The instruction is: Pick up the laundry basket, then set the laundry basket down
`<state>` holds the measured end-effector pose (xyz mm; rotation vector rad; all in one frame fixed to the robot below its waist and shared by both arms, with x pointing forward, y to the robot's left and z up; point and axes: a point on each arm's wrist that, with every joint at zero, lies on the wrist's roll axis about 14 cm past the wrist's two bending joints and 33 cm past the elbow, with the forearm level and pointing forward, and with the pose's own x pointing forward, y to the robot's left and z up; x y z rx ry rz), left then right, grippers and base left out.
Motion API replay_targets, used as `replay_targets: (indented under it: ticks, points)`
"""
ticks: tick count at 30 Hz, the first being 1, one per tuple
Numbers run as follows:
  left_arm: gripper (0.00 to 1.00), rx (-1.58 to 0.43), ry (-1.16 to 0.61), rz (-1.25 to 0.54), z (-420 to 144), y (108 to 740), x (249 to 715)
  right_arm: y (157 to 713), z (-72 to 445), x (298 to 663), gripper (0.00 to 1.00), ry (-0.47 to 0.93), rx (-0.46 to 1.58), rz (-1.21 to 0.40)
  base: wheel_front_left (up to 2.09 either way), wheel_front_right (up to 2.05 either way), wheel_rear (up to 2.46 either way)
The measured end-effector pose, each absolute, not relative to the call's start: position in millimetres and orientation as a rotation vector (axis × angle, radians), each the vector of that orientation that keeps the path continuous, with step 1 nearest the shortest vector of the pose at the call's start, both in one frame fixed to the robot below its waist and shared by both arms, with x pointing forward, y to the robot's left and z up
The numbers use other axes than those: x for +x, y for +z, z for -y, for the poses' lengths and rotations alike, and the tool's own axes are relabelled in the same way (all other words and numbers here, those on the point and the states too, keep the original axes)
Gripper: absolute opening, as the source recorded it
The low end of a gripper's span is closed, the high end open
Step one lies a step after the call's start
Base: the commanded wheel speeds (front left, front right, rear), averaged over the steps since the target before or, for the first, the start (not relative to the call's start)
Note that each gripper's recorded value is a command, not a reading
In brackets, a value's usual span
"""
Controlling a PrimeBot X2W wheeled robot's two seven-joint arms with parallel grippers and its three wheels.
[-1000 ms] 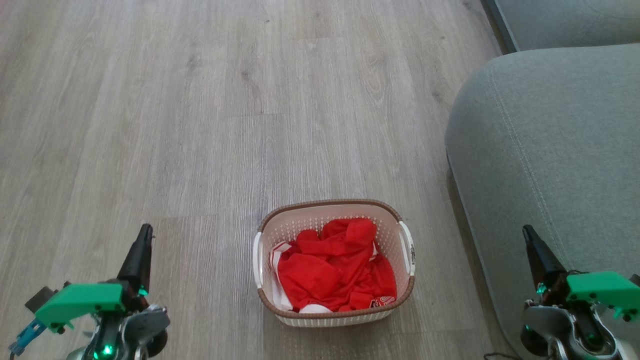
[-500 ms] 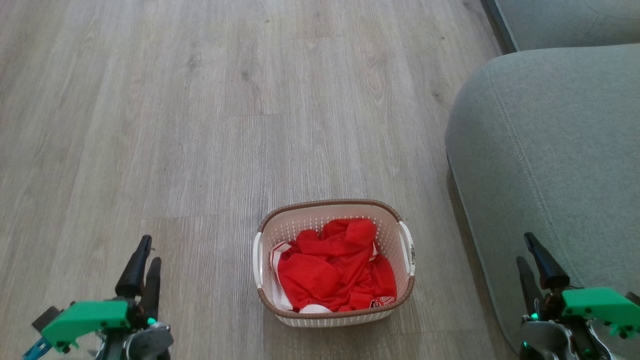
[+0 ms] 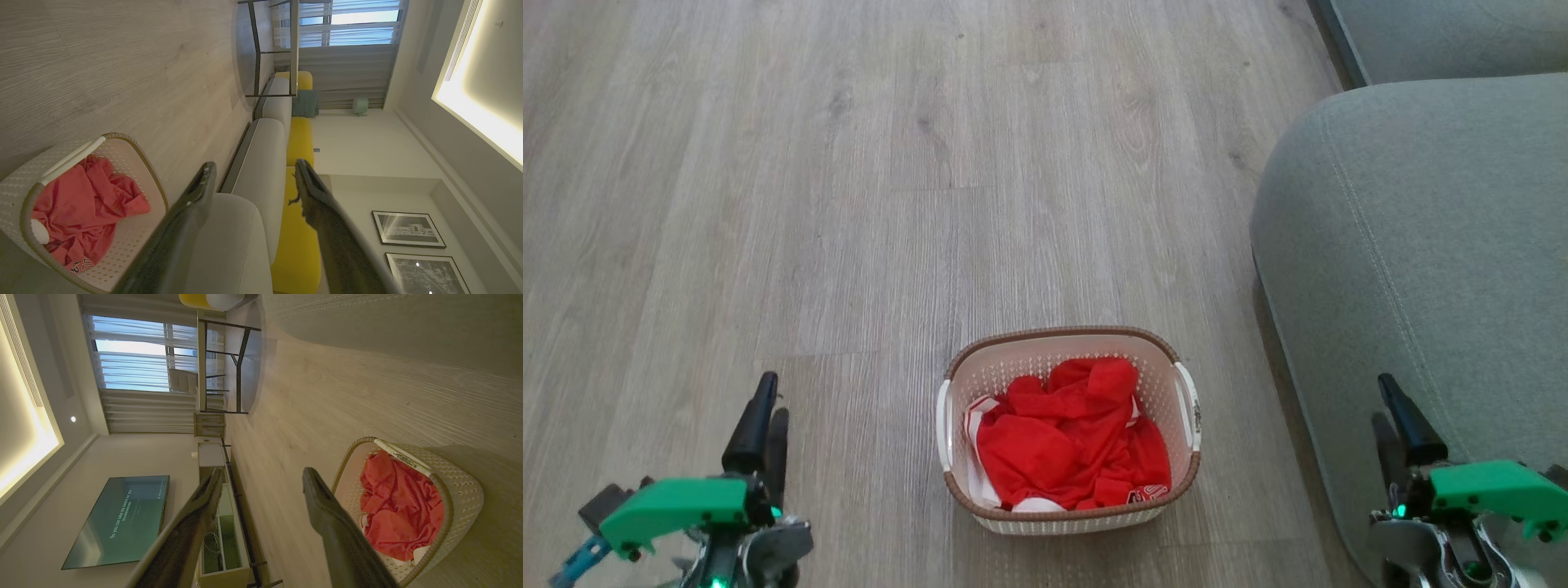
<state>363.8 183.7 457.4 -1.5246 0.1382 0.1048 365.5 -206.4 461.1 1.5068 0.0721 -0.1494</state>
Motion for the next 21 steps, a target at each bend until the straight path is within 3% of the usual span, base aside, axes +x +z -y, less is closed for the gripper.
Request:
replay_targets:
  ticks: [21]
  points:
    - [1.0,-1.148,0.046,-0.131,-181,475,381,480,211,380,1.0,-0.095,1.058,-0.057,0.0,0.0,0.0]
